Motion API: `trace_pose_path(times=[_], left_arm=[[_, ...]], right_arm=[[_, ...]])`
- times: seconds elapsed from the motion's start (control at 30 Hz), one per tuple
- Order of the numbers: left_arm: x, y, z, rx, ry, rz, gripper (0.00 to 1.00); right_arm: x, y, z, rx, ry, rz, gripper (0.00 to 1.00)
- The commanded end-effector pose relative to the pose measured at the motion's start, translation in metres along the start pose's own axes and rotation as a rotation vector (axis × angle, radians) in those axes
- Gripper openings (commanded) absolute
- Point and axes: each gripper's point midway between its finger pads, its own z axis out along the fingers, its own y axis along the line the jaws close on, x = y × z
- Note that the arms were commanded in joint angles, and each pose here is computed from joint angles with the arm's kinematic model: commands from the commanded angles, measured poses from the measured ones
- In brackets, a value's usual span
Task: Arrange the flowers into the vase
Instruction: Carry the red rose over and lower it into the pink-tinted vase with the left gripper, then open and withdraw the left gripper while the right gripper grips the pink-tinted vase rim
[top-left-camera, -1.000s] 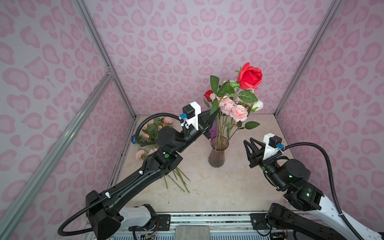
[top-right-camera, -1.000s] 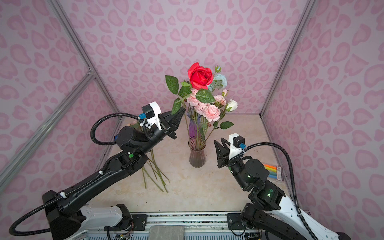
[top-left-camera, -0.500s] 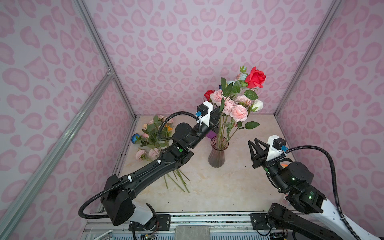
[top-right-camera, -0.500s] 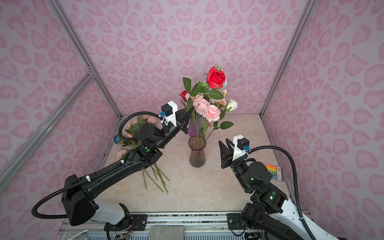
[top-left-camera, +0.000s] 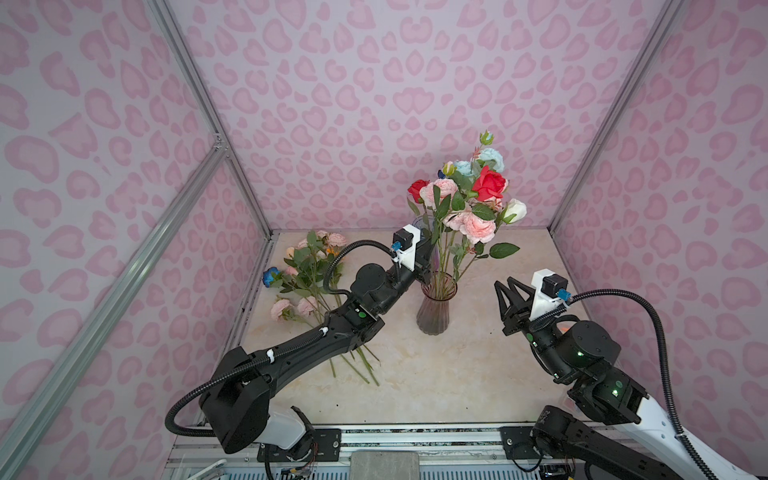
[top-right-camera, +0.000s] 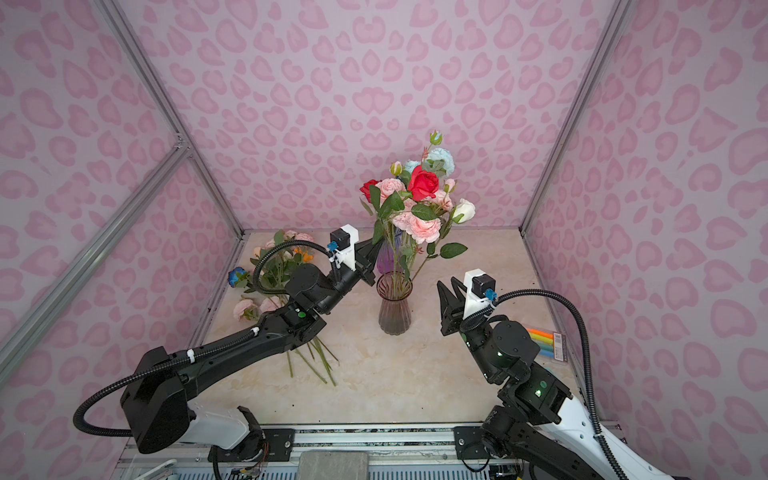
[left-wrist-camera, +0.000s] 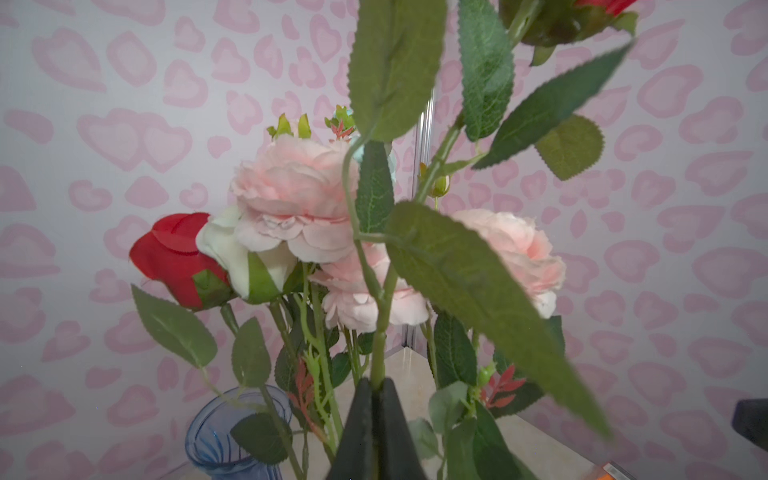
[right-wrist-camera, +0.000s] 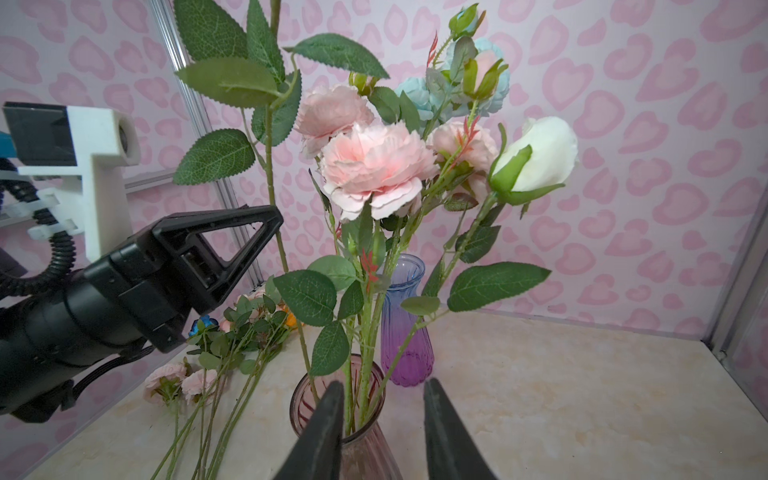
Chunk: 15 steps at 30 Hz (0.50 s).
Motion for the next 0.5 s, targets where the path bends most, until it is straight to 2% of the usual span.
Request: trace_pose_path(times=[0.0,0.2,0.33,0.47], left_arm=[[-0.008,0.006,-0.008,-0.033,-0.042,-0.037,0.08],[0.019,0.011,-0.016,-0.059,0.036,-0.052,0.14],[0.026,0.012,-0.022,-0.065,0.068,-0.065,0.23],[0.028,0.016,-0.031,-0.085,0.089,-0.073,0.28]], right_arm=[[0.001,0.001,0.001,-0.007,0.014,0.01,0.34],[0.007,-0.001,0.003,0.0,0.037,0.025,0.34],[0.008,-0.002,0.002,0.002,0.039,0.029,0.35],[0.007,-0.004,0.004,0.01,0.043,0.03,0.35]])
